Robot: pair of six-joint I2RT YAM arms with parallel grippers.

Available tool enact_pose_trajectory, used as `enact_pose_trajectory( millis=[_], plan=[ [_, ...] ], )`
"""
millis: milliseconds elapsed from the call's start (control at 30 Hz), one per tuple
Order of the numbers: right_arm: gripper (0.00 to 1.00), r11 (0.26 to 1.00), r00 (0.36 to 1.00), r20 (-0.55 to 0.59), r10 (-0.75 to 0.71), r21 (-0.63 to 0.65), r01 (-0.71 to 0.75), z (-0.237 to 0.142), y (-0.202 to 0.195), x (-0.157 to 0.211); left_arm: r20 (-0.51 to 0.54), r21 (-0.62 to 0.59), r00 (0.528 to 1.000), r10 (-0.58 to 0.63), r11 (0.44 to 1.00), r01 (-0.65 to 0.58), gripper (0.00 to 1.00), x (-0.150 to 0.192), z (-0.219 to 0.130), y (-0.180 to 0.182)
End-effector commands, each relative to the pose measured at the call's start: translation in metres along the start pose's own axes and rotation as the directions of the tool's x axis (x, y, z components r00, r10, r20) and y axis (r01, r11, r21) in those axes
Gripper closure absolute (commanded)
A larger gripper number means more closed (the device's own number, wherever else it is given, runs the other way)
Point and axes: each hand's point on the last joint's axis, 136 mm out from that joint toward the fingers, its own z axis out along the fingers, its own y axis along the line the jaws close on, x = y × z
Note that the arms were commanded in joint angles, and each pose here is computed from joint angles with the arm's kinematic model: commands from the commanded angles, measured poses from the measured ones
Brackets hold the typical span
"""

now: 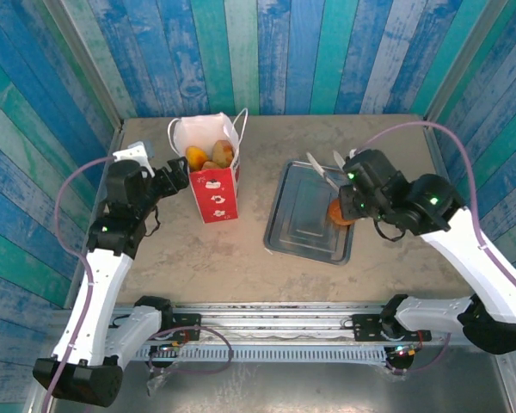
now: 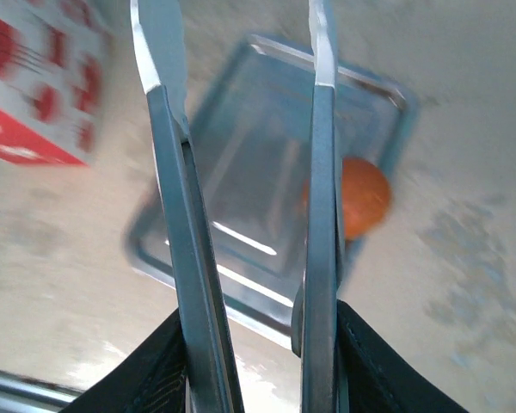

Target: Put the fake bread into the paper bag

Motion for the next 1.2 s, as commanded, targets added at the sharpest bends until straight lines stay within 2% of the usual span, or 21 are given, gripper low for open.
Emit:
enact_pose_trajectory(
  millis=[0, 133, 300, 567, 1167],
  plan=[
    [0.59, 0.984, 0.995, -0.095, 0.014, 0.177, 0.003, 0.024, -0.031, 0.031, 0.050, -0.003, 0.999, 0.005, 1.000, -0.005, 0.06, -0.007, -0.004, 0.000],
    [0.59, 0.970, 0.986, -0.162, 0.028, 0.244, 0.013, 0.056, -0.039, 0.054, 0.042, -0.004, 0.999, 0.004, 1.000, -0.004, 0.06, -0.004, -0.002, 0.001],
    [0.59, 0.964, 0.971, -0.236, 0.020, 0.263, 0.044, 0.083, -0.039, 0.074, 0.027, -0.002, 1.000, -0.001, 1.000, 0.001, 0.06, 0.001, 0.001, 0.003],
    [0.57, 0.954, 0.951, -0.308, 0.018, 0.289, 0.075, 0.101, -0.048, 0.087, 0.019, -0.007, 1.000, -0.006, 1.000, 0.006, 0.06, 0.004, 0.002, 0.004],
    [0.53, 0.962, 0.941, -0.337, 0.033, 0.268, 0.062, 0.117, -0.052, 0.096, 0.008, -0.023, 1.000, -0.006, 1.000, 0.006, 0.06, 0.007, 0.002, 0.007]
  ],
)
